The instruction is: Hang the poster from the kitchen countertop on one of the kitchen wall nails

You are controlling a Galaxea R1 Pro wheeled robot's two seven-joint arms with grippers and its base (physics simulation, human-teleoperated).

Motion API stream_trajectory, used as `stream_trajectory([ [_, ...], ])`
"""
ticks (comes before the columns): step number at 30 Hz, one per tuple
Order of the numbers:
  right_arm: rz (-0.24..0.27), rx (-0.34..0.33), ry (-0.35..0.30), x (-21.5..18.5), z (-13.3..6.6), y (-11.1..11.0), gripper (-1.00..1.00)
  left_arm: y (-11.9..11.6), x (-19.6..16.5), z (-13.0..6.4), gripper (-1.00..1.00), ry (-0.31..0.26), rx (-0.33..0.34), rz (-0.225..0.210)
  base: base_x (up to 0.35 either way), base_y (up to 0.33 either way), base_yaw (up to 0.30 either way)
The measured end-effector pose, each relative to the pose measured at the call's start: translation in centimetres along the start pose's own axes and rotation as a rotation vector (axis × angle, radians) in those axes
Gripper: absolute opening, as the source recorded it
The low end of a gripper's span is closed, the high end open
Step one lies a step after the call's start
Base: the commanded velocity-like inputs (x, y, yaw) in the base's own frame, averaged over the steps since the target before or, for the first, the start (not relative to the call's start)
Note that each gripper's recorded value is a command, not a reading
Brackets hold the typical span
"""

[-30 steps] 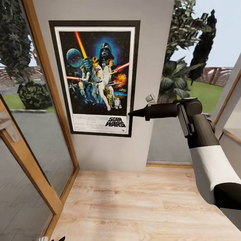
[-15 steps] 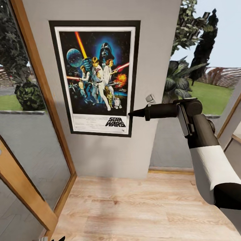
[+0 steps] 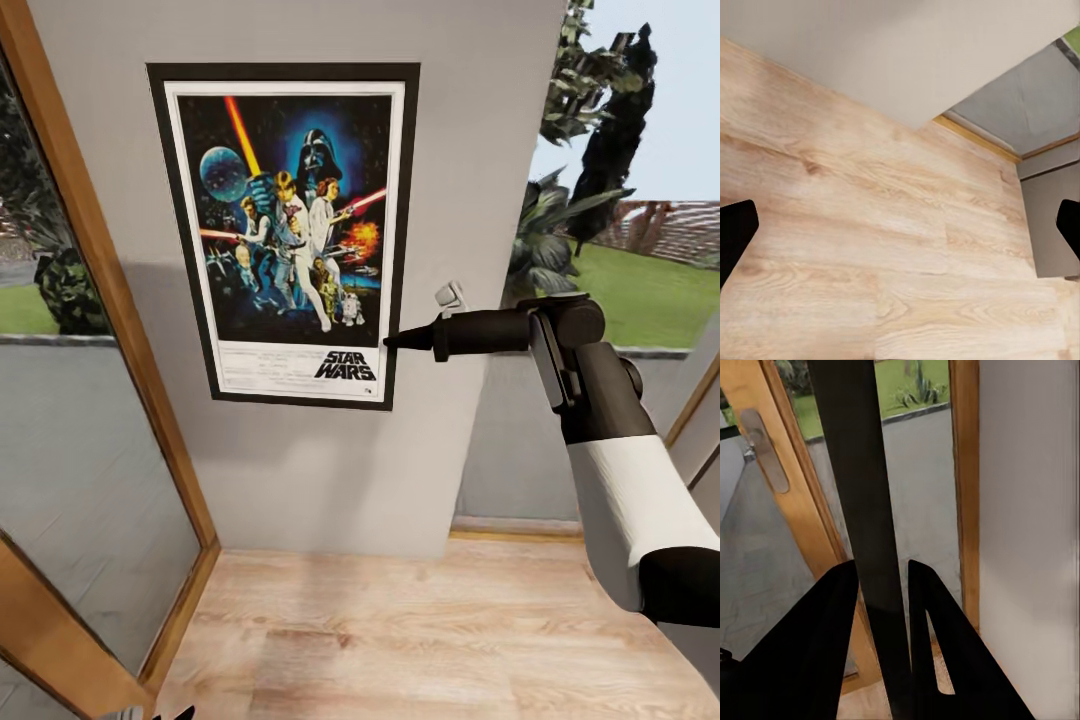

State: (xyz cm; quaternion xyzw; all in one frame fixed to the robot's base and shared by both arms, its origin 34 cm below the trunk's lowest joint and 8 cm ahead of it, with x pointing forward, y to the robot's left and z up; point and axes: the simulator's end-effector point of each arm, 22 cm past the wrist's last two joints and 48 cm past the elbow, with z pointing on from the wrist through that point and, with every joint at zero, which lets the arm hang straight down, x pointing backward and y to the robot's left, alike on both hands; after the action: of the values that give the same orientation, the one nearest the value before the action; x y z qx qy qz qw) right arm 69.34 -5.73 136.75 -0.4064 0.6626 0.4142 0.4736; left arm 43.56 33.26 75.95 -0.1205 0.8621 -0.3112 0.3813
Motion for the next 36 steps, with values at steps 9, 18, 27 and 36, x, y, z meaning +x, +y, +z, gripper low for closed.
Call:
stream_trajectory([
  [9, 0.0, 0.0, 0.0, 0.06, -0.01, 0.0, -1.0, 0.0, 0.0, 0.0, 1.0, 0.0, 0.0, 0.0, 0.334, 0.0, 0.0],
  [18, 0.001, 0.0, 0.001, 0.15, 0.01, -0.01, -1.0, 0.01, 0.0, 0.0, 1.0, 0.0, 0.0, 0.0, 0.334, 0.0, 0.0],
  [27, 0.0, 0.0, 0.0, 0.16, 0.01, -0.01, -1.0, 0.02, -0.03, 0.01, 1.0, -0.001, -0.001, 0.0, 0.334, 0.0, 0.0],
  [36, 0.0, 0.0, 0.0, 0.15, 0.02, 0.0, -1.0, 0.02, -0.03, 0.01, 1.0, -0.001, -0.001, 0.0, 0.334, 0.0, 0.0],
])
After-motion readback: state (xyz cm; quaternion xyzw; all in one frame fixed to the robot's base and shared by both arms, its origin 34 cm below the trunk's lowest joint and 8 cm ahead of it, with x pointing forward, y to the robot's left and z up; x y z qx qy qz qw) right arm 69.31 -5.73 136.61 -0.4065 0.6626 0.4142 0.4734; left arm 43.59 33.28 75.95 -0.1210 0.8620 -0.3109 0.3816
